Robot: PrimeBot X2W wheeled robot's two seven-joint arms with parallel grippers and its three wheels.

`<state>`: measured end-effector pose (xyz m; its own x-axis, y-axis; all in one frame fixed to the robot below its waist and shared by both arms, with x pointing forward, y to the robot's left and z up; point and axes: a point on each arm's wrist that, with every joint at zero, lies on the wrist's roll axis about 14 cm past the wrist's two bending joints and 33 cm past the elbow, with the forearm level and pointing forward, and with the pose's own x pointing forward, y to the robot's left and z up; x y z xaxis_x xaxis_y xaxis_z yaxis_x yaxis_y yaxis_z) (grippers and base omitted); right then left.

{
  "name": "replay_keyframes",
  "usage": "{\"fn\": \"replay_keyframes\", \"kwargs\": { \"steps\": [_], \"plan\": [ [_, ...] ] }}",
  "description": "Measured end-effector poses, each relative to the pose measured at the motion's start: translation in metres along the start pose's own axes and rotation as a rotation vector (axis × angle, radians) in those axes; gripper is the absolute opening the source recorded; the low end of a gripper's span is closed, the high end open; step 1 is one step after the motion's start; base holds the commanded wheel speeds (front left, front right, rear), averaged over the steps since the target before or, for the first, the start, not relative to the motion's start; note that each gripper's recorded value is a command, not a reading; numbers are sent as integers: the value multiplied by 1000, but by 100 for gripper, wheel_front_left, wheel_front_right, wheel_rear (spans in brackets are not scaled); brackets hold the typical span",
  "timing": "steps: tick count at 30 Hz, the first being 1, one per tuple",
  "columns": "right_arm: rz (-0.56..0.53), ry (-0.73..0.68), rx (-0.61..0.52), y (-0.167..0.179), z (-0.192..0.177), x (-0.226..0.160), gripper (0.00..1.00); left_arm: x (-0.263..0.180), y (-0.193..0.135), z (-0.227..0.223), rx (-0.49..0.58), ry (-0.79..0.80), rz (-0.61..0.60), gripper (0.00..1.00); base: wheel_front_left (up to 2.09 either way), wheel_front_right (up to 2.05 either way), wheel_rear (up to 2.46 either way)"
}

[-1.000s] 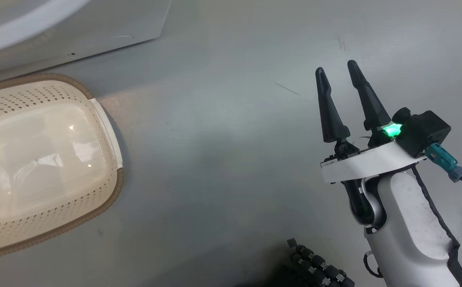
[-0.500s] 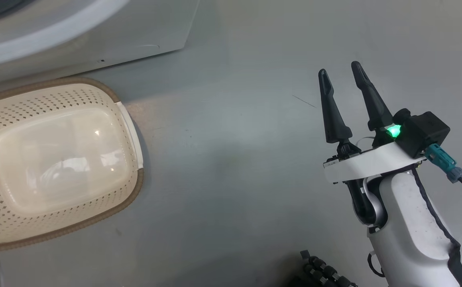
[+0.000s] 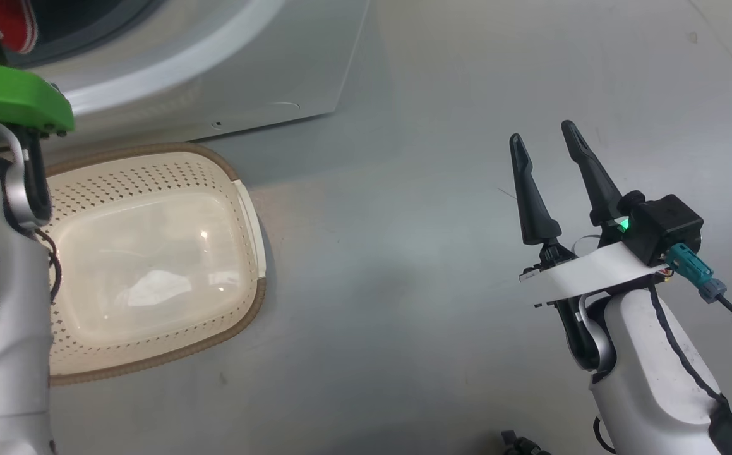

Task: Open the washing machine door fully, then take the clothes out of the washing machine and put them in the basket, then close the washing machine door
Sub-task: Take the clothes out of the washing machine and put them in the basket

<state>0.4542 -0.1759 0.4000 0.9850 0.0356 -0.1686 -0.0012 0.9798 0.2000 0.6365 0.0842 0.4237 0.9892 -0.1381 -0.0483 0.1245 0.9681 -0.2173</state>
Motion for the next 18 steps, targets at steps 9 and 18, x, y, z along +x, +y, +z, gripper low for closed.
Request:
{"fn": "replay_keyframes", "kwargs": {
  "steps": [9,18],
  "plan": [
    [34,-7,-2,14,5,-12,100,-42,-4,27,5,-76,-7,0,0,0,0],
    [77,-15,-8,31,11,-29,100,-77,-7,79,23,-191,-12,0,0,0,0]
  ]
}}
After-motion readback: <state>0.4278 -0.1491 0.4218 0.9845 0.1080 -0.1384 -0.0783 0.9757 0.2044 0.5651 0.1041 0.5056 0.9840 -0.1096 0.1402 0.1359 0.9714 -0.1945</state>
